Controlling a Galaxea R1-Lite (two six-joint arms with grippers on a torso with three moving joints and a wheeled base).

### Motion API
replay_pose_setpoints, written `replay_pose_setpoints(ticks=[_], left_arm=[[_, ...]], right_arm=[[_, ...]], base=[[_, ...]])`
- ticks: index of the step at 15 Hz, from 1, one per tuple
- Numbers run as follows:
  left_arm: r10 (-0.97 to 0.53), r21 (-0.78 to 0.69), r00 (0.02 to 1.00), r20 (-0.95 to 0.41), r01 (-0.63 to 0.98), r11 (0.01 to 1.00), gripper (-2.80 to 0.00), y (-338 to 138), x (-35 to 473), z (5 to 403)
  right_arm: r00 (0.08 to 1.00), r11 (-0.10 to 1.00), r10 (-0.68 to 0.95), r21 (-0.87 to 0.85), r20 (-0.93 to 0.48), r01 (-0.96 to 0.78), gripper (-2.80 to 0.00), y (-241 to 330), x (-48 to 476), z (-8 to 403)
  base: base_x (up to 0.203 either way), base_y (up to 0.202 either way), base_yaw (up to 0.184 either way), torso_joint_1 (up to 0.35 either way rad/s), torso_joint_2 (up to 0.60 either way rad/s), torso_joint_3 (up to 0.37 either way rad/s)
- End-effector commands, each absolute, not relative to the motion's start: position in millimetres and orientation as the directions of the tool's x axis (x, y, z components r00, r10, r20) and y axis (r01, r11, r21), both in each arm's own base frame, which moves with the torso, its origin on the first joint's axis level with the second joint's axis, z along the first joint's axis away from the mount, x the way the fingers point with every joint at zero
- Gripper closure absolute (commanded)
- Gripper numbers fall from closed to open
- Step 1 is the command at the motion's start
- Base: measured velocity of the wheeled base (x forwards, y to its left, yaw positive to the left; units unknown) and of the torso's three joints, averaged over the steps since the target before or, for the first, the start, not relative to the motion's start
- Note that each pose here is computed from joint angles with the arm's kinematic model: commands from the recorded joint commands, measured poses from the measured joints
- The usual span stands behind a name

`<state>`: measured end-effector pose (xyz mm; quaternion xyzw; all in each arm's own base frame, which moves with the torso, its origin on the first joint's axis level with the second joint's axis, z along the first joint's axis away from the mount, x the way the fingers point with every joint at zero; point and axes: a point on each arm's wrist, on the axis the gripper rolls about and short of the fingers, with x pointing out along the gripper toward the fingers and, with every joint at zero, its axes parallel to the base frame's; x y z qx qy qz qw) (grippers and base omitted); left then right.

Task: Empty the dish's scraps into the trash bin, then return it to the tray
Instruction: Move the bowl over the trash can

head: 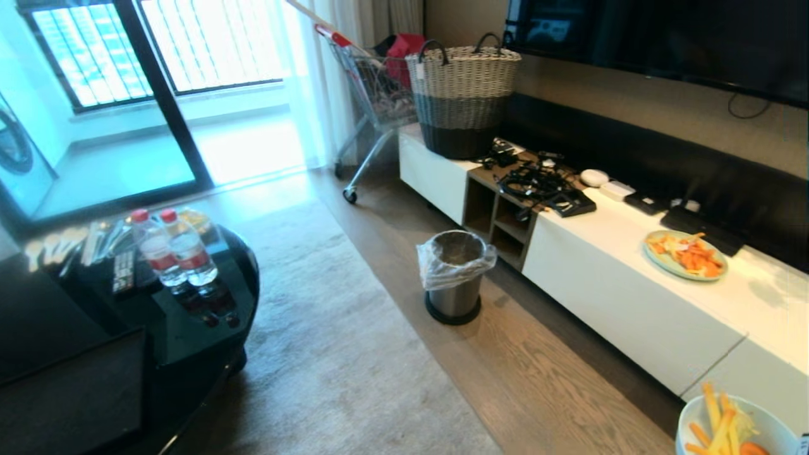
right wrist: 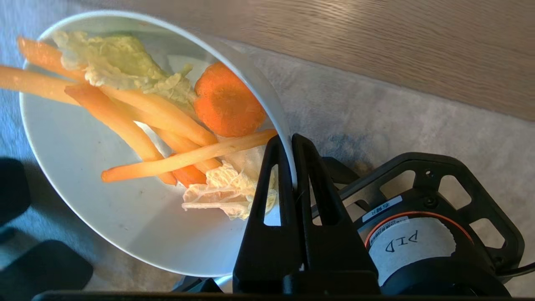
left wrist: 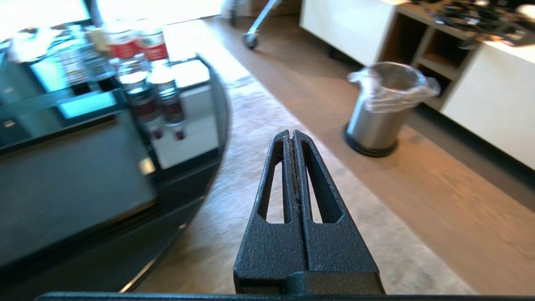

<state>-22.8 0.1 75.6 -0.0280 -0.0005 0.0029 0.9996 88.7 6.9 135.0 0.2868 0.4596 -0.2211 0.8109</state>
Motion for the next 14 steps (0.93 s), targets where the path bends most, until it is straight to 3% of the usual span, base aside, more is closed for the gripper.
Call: replay_pose_setpoints(ticks=[1, 3, 14], left_arm=[[0.006, -0.057, 1.000, 0.000, -0.006, 0.998, 0.00, 0.1, -22.7, 75.7], [0.006, -0.057, 1.000, 0.000, -0.006, 0.998, 0.00, 0.1, -22.7, 75.7], [0.006, -0.057, 1.000, 0.002, -0.006, 0.998, 0.00, 0.1, -22.8, 75.6]], right_arm=[[0.482, 0.735, -0.096, 0.265, -0.871, 0.625, 0.00, 7.0, 88.7, 135.6], [0.486, 0.735, -0.095, 0.268, -0.869, 0.623, 0.00, 7.0, 88.8, 136.1], [0.502, 0.737, -0.097, 0.277, -0.860, 0.617, 0.00, 7.3, 92.6, 141.1]], base=[[0.002, 0.008, -0.148, -0.002, 0.00, 0.002], [0.002, 0.006, -0.098, 0.002, 0.00, 0.002], [0.000, 0.000, 0.000, 0.000, 0.00, 0.000]])
